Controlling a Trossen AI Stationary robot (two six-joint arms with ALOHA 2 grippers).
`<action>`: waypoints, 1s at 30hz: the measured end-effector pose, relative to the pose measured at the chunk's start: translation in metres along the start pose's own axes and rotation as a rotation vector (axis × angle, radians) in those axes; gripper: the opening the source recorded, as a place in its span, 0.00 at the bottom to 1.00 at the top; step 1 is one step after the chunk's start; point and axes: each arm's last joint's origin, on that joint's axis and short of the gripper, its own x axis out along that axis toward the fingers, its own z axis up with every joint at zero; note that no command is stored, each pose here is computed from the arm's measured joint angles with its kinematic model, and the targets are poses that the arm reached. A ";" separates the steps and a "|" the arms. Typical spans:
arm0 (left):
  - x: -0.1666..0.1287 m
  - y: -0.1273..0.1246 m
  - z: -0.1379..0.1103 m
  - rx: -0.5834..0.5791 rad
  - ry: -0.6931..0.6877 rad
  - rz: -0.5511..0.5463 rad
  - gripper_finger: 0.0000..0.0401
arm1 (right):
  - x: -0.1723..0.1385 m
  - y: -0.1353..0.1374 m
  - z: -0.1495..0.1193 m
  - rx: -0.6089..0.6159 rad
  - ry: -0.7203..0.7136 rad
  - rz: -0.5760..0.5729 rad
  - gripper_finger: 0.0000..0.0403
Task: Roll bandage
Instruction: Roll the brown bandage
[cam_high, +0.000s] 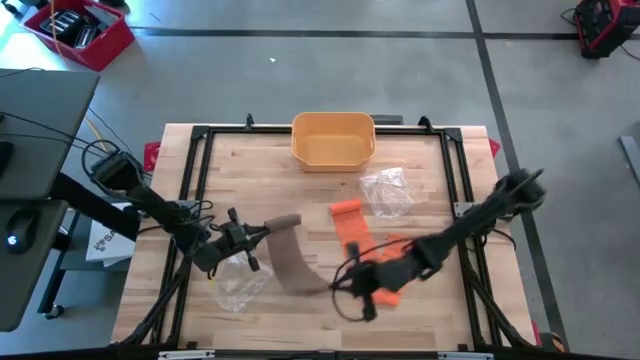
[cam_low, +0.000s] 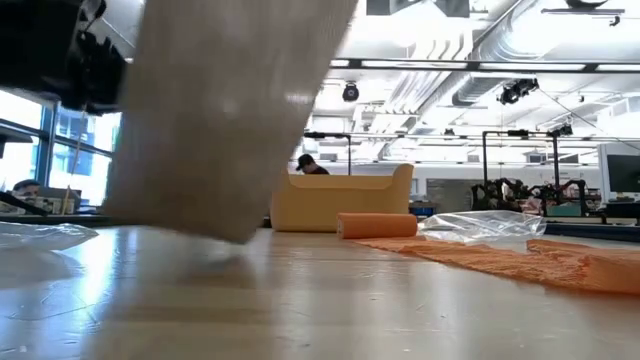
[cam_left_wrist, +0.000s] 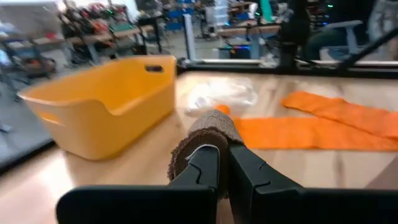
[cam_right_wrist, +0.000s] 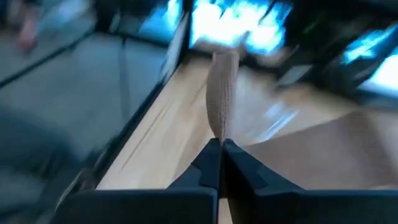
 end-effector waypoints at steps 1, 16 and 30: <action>0.000 -0.001 -0.003 -0.006 0.013 -0.018 0.01 | -0.013 -0.005 0.013 -0.008 -0.047 -0.038 0.00; 0.002 -0.081 -0.034 -0.116 0.182 -0.316 0.00 | -0.119 -0.099 0.079 -0.127 -0.271 -0.603 0.00; -0.059 -0.142 0.022 -0.355 -0.012 -0.555 0.00 | 0.007 -0.174 -0.018 0.065 0.093 -0.277 0.00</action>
